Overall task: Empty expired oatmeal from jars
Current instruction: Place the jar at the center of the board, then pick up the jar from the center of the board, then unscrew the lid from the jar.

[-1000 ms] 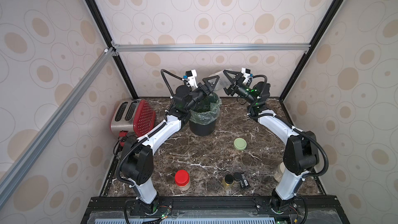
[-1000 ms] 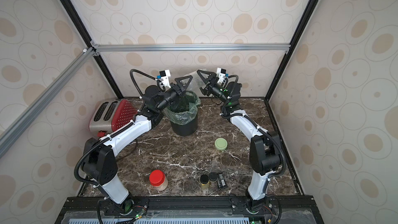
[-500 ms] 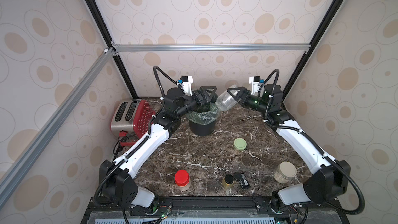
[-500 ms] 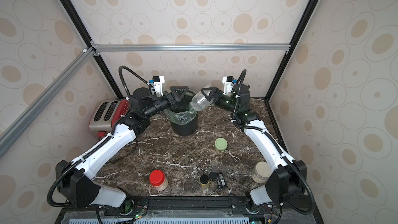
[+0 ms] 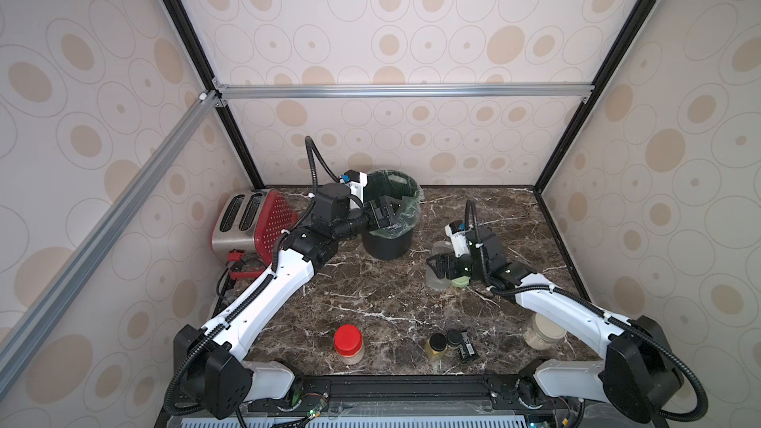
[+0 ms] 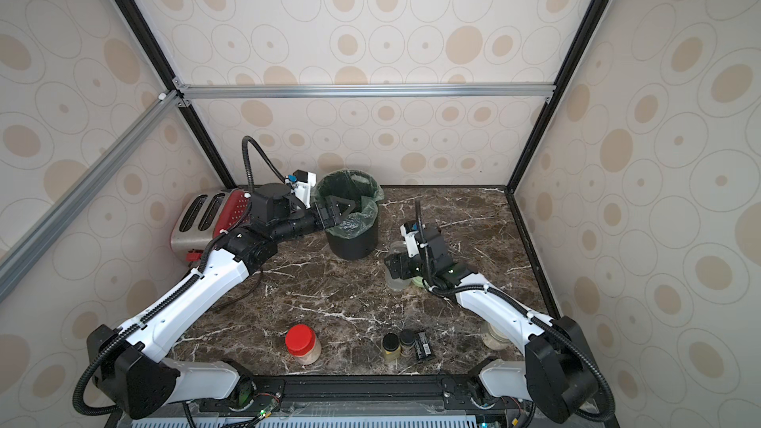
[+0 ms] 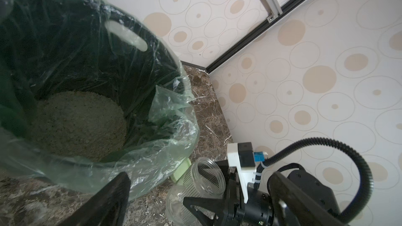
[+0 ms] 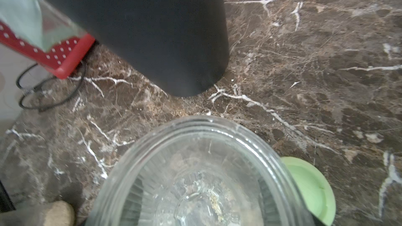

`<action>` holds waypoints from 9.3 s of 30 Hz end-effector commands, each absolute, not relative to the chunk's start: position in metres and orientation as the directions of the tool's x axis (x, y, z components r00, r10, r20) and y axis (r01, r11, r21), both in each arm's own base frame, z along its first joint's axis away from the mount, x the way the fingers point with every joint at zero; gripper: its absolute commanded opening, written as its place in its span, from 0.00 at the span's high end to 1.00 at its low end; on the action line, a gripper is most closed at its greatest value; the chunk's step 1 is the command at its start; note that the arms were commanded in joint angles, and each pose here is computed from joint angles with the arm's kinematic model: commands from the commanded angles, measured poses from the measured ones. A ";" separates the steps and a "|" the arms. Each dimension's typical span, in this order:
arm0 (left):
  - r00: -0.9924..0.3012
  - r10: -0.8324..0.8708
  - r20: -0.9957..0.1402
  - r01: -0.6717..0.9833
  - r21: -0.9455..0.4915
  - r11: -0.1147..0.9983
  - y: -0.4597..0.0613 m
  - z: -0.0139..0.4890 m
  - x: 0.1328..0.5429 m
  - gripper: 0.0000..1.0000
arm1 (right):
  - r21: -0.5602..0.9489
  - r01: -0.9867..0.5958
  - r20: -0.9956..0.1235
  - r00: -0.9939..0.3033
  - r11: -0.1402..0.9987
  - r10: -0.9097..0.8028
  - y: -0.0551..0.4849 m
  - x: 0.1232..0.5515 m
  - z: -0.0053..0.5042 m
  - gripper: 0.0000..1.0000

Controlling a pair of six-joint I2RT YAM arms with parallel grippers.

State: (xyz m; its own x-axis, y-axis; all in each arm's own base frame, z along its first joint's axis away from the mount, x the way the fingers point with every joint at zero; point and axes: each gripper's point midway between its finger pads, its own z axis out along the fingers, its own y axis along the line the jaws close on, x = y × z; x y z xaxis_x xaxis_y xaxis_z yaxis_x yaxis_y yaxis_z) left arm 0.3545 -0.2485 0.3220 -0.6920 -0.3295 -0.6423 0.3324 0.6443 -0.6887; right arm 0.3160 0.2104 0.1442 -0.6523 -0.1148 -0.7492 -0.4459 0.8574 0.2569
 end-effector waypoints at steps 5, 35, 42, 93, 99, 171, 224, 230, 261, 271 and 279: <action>-0.684 -0.303 -0.664 0.343 -0.659 0.669 -0.243 0.320 0.355 0.01 | 0.063 -0.522 -0.908 -0.384 0.851 -0.168 0.219 0.335 0.155 0.76; -0.650 -0.300 -0.698 0.344 -0.622 0.703 -0.235 0.331 0.358 0.01 | -0.079 -0.136 -0.909 -0.397 0.988 -0.128 0.126 0.352 0.103 0.71; -0.651 -0.299 -0.697 0.344 -0.623 0.703 -0.235 0.333 0.358 0.01 | -0.020 -0.043 -0.899 -0.436 0.999 -0.036 0.103 0.356 0.097 0.69; -0.710 -0.570 -0.414 -0.377 -0.461 0.803 -0.072 0.175 0.281 0.01 | -0.017 -0.989 -0.810 -0.073 0.148 -0.581 0.427 0.139 0.226 0.01; -0.702 -0.573 -0.424 -0.382 -0.455 0.804 -0.067 0.177 0.281 0.01 | 0.020 -0.999 -0.764 -0.037 0.033 -0.644 0.460 0.115 0.193 0.01; -0.177 0.182 -0.967 0.770 -0.021 0.638 -0.262 0.271 0.235 0.01 | 0.684 -0.647 -0.704 -0.707 0.337 0.073 0.328 0.285 0.333 0.54; 0.059 0.283 -0.957 0.766 0.225 0.602 -0.269 0.297 0.247 0.52 | 0.657 -0.558 -0.593 -0.798 0.507 -0.109 0.299 0.269 0.320 0.01; 0.061 0.292 -0.955 0.770 0.231 0.595 -0.268 0.294 0.245 0.53 | 0.679 -0.539 -0.562 -0.818 0.498 -0.119 0.304 0.270 0.325 0.01; 0.049 0.258 -0.965 0.796 0.194 0.574 -0.271 0.300 0.238 0.54 | 0.390 -0.920 -0.865 -0.374 0.020 -0.334 0.332 0.236 0.374 0.56; 0.079 0.220 -0.972 0.781 0.197 0.593 -0.267 0.314 0.237 0.55 | 0.229 -0.966 -0.921 -0.177 -0.117 -0.346 0.326 0.242 0.385 0.10; 0.101 0.218 -0.971 0.737 0.220 0.639 -0.257 0.312 0.242 0.55 | 0.462 -0.845 -0.782 -0.532 0.271 -0.325 0.315 0.274 0.393 0.03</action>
